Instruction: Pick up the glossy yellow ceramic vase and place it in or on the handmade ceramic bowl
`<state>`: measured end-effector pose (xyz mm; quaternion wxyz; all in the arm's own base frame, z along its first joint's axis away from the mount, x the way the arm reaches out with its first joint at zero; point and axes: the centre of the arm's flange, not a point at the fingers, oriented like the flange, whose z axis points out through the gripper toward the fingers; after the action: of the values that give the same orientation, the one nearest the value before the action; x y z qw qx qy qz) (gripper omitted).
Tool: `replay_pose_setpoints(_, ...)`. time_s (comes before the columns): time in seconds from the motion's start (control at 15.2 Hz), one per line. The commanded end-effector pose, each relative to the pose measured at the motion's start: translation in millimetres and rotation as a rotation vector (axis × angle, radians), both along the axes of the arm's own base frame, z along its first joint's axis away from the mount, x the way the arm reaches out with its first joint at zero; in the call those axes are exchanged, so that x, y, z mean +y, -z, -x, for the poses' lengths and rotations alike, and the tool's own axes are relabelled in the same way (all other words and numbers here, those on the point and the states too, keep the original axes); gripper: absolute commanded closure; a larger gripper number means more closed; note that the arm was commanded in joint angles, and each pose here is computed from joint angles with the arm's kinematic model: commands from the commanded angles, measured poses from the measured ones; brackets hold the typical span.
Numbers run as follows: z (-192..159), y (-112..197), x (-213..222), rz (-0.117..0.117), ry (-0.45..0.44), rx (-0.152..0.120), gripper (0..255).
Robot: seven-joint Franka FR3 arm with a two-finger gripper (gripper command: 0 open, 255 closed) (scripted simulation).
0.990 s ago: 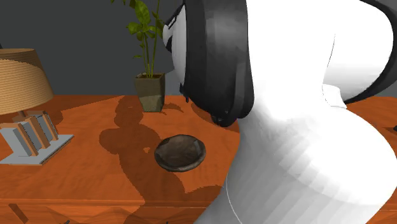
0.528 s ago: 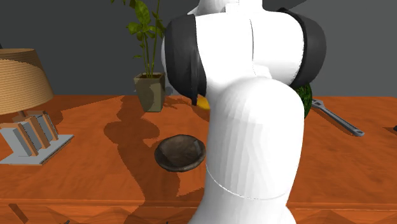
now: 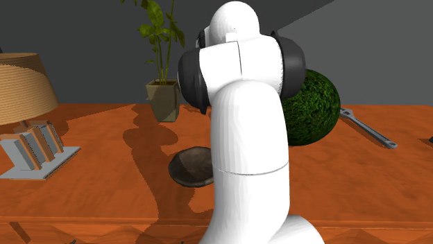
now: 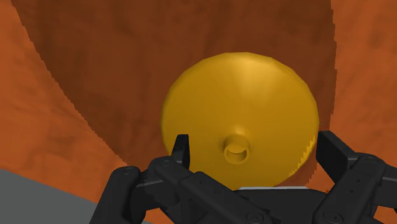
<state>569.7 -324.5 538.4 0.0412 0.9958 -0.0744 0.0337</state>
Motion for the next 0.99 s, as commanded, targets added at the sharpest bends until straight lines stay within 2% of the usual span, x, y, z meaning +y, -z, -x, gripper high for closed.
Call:
replay_pose_setpoints(0.0, -5.2, 9.6, -4.0, 0.002, -0.001, 0.0, 0)
replay_pose_setpoints(0.33, -6.6, 33.6, -6.1, 0.002, -0.001, 0.0, 0)
replay_pose_setpoints(0.86, -6.7, 33.5, -6.1, 0.002, -0.001, 0.0, 0)
replay_pose_setpoints(0.92, -6.7, 33.5, -6.1, 0.002, -0.001, 0.0, 255)
